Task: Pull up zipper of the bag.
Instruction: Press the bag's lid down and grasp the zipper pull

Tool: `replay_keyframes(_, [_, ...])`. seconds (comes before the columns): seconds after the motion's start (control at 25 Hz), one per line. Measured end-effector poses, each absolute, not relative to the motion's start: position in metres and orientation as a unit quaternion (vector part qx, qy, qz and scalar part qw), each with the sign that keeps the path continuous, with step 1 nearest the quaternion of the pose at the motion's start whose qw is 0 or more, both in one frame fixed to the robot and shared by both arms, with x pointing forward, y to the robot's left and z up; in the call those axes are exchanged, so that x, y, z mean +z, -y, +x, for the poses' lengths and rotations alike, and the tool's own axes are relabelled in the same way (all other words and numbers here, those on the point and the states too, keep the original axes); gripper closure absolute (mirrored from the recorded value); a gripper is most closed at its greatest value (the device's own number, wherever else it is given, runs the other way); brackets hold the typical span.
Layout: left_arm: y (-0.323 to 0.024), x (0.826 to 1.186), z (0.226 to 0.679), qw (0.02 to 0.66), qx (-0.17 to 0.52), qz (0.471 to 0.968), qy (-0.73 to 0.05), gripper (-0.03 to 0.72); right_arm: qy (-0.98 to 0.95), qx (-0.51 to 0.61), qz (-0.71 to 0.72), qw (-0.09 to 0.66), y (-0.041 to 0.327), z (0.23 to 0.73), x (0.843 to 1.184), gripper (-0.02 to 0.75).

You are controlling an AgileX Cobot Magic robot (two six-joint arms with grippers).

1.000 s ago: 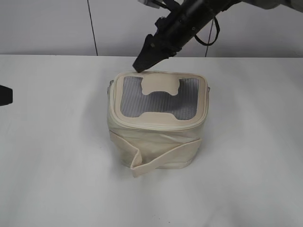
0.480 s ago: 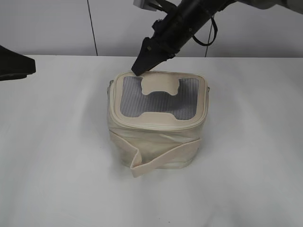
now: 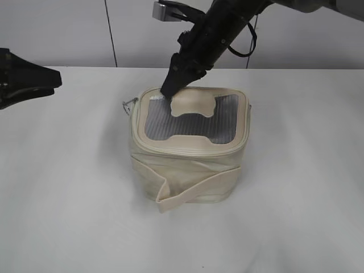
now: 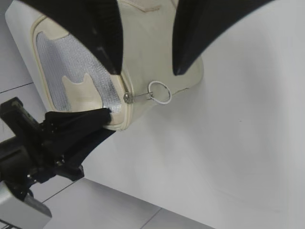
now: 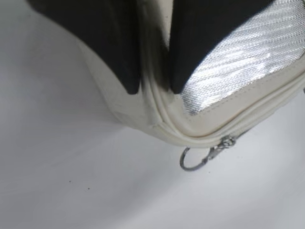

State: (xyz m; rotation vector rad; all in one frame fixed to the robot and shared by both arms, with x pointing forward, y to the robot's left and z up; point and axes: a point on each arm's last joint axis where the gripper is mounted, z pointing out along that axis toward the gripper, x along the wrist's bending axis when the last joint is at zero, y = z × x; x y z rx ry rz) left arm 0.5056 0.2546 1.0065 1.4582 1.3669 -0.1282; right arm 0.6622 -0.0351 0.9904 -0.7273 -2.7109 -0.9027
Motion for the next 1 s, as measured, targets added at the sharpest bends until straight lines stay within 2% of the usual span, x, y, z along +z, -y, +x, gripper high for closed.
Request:
replay_keyframes(0.04, [-0.255, 1.006, 0.510, 0.543, -0.054, 0.613, -0.571, 0.400, 0.916, -0.302, -0.245, 0.096, 0.035, 0.662, 0.990, 0.663])
replay_keyframes(0.08, [-0.254, 1.005, 0.515, 0.546, -0.055, 0.615, -0.566, 0.386, 0.917, -0.301, -0.244, 0.096, 0.035, 0.661, 0.990, 0.678])
replay_keyframes(0.2, [-0.248, 1.002, 0.531, 0.550, -0.063, 0.632, -0.543, 0.345, 0.917, -0.300, -0.245, 0.097, 0.035, 0.661, 0.990, 0.678])
replay_keyframes(0.36, [-0.230, 0.997, 0.553, 0.547, -0.084, 0.661, -0.506, 0.340, 0.916, -0.301, -0.246, 0.098, 0.035, 0.661, 0.990, 0.678])
replay_keyframes(0.52, [-0.213, 0.986, 0.564, 0.521, -0.093, 0.712, -0.462, 0.340, 0.916, -0.301, -0.246, 0.099, 0.035, 0.661, 0.990, 0.678])
replay_keyframes(0.68, [-0.210, 0.983, 0.569, 0.473, -0.018, 0.794, -0.382, 0.340, 0.916, -0.301, -0.246, 0.099, 0.035, 0.661, 0.990, 0.678])
replay_keyframes(1.0, [-0.191, 0.977, 0.573, 0.413, 0.116, 0.868, -0.251, 0.340, 0.915, -0.302, -0.247, 0.100, 0.034, 0.661, 0.990, 0.678])
